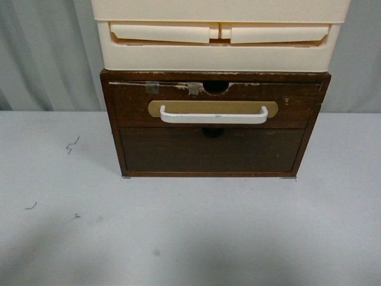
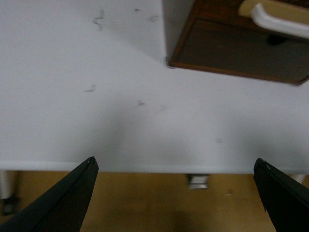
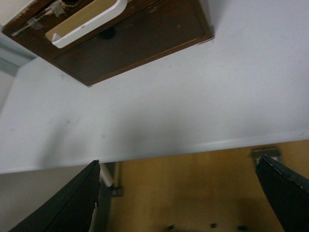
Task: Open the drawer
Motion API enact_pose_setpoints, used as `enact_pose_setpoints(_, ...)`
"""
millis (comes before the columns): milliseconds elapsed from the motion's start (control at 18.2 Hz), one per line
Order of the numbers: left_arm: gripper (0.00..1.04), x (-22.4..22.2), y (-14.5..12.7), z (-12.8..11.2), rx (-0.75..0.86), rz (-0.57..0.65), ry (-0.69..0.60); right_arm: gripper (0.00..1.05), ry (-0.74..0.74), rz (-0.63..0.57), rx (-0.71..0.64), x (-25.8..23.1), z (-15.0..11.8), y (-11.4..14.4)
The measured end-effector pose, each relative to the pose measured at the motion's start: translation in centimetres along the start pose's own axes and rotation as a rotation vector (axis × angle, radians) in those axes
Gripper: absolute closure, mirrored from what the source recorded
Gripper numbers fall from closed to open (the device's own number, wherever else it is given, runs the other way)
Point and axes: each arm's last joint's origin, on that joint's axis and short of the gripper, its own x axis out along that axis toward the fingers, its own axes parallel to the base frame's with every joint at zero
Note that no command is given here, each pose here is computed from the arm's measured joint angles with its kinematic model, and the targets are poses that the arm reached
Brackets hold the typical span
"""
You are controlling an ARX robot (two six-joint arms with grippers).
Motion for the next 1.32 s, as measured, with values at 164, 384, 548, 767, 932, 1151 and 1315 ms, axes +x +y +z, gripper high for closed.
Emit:
enact_pose_setpoints(164,0.07,3.6,-1.4,1.1,-0.271,-0.179,0.023,0.06,0.018,0.112,0.234,3.7,1.1,0.0)
enact_pose_setpoints(384,0.07,11.1,-4.3,3.2,-0.678,-0.446,-0.038,0.06,-0.153,0.320,0.636,12.9,1.7,1.4)
enact_pose_setpoints(548,0.07,15.1,-5.6,2.5,-0.802,-0.508,-0.027,0.06,-0.199,0.364,0.739,17.4,2.2,2.2)
enact_pose_setpoints(767,0.07,18.0,-6.6,2.8,-0.881,-0.558,-0.026,0.06,-0.199,0.346,0.769,20.1,2.4,2.1)
enact_pose_setpoints(932,0.07,20.3,-7.5,2.8,-0.903,-0.586,0.007,0.06,-0.200,0.340,0.772,21.8,2.4,2.2)
enact_pose_setpoints(1151,0.07,21.6,-8.1,3.2,-0.907,-0.599,0.019,0.06,-0.219,0.351,0.768,23.0,3.0,2.4)
enact_pose_setpoints(1315,0.07,23.0,-8.4,3.5,-0.905,-0.617,0.036,0.06,-0.216,0.342,0.764,24.2,3.3,2.6)
